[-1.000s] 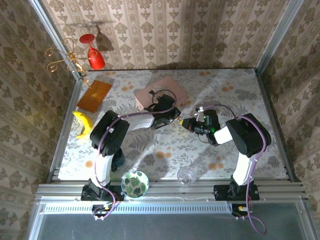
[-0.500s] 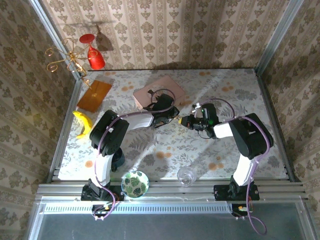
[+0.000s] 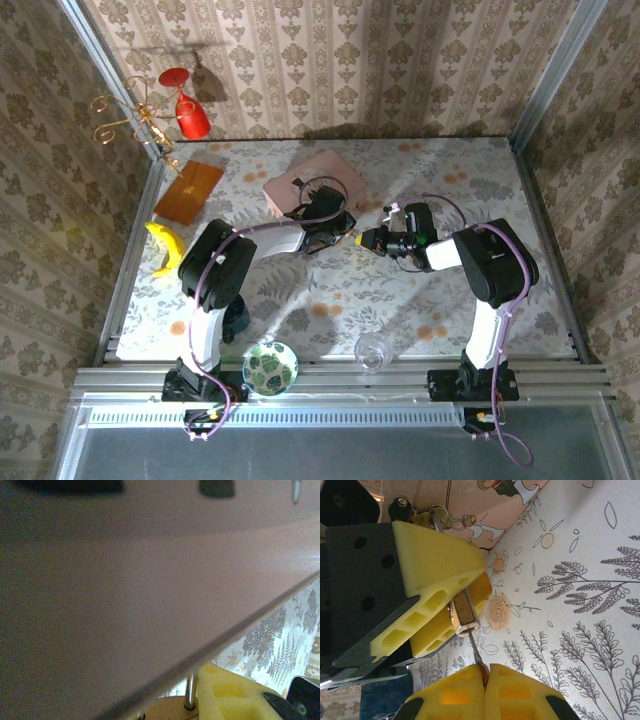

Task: Unlock the padlock with the key

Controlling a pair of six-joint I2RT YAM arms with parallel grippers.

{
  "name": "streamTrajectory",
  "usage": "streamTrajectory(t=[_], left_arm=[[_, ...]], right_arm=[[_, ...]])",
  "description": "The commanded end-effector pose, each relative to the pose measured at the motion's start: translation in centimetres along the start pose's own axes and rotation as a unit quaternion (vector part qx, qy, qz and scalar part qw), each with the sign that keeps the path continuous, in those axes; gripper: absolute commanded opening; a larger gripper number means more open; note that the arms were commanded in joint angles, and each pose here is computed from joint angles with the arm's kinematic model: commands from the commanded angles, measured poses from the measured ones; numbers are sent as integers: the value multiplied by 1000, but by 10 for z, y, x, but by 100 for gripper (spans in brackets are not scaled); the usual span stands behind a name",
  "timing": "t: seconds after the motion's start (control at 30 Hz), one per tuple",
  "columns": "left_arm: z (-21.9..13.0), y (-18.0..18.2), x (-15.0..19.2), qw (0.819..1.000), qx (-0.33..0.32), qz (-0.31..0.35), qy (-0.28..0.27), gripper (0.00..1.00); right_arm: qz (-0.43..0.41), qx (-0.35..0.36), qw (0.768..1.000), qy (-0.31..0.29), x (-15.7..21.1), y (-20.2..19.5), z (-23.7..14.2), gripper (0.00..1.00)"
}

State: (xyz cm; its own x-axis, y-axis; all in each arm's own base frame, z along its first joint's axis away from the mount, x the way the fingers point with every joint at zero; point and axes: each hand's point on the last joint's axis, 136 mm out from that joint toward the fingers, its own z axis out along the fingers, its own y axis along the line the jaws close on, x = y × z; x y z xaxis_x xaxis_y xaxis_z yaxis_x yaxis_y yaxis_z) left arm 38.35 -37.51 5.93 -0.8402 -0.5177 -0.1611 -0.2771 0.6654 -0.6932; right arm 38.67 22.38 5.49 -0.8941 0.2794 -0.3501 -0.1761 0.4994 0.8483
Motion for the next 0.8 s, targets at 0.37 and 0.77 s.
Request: streamTrajectory(t=[0.37,0.77], left_arm=[[-20,-9,106,982,-25,-32,183,0],[-27,-14,132,977,-31,-28,208,0]], right_arm=[[-114,-37,986,-118,-18,60,-13,2],[-79,-57,987,-128,-10,62,-15,1]])
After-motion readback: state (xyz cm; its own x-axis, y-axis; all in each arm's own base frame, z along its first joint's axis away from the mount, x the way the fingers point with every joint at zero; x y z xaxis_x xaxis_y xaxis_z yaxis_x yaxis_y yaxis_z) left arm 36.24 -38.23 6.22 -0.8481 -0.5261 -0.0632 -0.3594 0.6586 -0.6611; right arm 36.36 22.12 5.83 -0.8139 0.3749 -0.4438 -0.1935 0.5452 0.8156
